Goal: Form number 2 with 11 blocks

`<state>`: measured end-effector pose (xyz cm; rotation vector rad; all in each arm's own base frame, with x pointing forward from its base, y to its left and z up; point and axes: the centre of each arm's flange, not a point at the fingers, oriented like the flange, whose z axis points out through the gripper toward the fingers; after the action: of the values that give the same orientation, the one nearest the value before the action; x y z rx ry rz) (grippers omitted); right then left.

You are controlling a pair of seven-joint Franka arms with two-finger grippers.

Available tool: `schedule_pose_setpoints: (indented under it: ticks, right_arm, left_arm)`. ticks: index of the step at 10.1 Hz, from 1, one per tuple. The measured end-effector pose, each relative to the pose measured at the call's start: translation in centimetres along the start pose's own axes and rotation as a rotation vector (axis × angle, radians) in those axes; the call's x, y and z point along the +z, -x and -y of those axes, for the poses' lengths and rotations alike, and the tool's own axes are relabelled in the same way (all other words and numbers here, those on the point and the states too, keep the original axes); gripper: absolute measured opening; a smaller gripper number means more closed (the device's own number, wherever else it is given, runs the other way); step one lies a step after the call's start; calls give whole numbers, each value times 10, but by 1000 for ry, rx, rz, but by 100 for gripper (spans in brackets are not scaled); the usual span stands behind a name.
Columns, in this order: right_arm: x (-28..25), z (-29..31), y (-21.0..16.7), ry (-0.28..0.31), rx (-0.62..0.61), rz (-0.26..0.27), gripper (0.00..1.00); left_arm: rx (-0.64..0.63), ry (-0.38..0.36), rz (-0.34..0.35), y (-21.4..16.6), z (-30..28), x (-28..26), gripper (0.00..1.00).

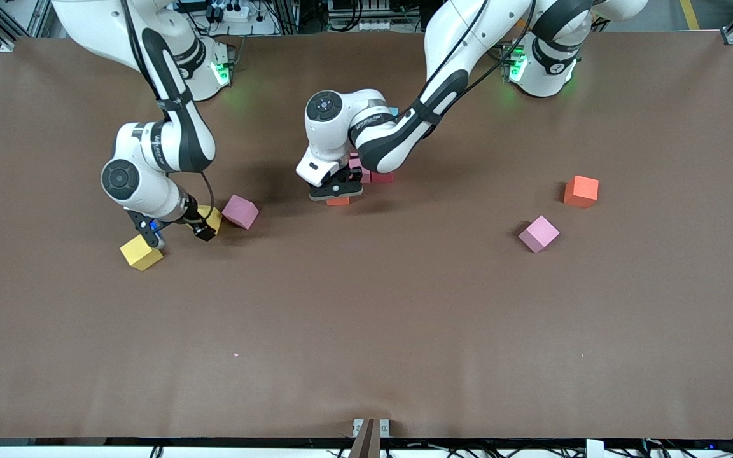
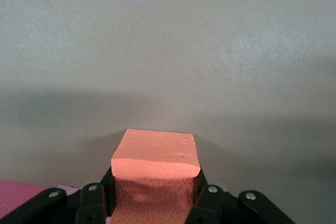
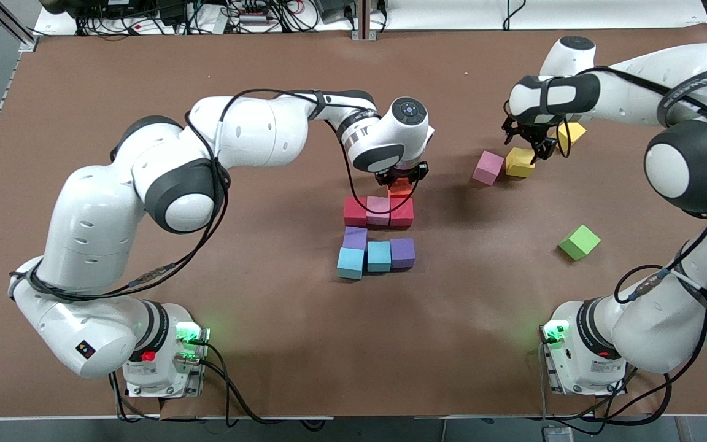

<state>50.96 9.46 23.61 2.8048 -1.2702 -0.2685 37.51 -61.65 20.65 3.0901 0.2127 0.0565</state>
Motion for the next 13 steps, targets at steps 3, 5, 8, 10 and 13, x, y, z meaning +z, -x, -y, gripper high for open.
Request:
schedule_pose_setpoints:
  ticks: [3,5,8,10,13]
  right_arm:
    - [-40,-11,-13,-28,-198,49,100]
    - [-45,-17,-20,-40,-335,51,100]
    - [-39,-23,-23,-38,-532,59,100]
    - [-29,-30,-25,-32,-593,64,100]
    - [-10,-18,-9,-26,-644,11,100]
  left_arm:
    - [3,-4,1,2,0,0,56]
    - [4,-4,1,2,0,0,56]
    - [12,-8,2,3,0,2,65]
    - [32,-14,5,4,2,6,90]
    - [33,-16,3,2,2,4,100]
